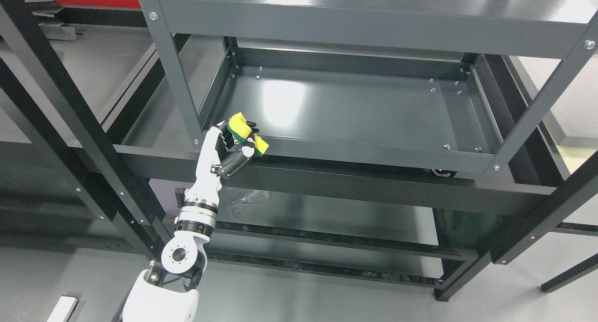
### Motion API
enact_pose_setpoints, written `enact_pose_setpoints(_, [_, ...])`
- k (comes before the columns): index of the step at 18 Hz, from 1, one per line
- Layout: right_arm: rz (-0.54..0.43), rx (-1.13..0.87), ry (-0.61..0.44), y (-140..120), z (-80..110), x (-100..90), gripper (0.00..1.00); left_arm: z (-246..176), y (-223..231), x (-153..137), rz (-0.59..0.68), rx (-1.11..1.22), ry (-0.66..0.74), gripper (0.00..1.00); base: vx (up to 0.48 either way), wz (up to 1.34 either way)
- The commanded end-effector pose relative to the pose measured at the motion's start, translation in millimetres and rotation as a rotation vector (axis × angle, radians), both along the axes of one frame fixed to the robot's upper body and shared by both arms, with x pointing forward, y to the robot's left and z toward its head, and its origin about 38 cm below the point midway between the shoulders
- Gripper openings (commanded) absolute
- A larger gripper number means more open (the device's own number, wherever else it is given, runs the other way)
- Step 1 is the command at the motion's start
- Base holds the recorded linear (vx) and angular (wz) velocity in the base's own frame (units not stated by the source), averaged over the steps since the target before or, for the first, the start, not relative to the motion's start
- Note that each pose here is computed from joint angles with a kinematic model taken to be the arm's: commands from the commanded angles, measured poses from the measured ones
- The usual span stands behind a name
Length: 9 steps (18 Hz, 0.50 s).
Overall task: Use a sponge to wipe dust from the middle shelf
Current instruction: 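Lower the left hand holding the sponge away from the shelf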
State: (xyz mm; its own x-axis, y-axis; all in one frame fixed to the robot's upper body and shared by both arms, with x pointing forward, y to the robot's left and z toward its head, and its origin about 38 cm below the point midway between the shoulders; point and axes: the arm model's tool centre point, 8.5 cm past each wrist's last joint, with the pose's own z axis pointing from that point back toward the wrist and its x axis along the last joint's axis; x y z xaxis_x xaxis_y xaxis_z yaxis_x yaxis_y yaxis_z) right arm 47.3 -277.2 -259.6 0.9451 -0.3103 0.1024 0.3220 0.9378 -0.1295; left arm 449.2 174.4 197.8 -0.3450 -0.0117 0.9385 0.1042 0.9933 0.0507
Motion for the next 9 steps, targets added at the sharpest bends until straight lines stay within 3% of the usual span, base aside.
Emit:
enact_pose_setpoints(1, [-0.005,0.002,0.052,-10.1,0.8,-1.3,1.00,44.9,19.6,-27.8,0.039,-0.084,-0.160,0.01,0.000,0.00])
enact_pose_setpoints(9, [-0.005,0.002,0.052,-10.1,0.8,-1.3,1.00,16.7,28.1,-45.5,0.061,-0.092,-0.119,0.01,0.000,0.00])
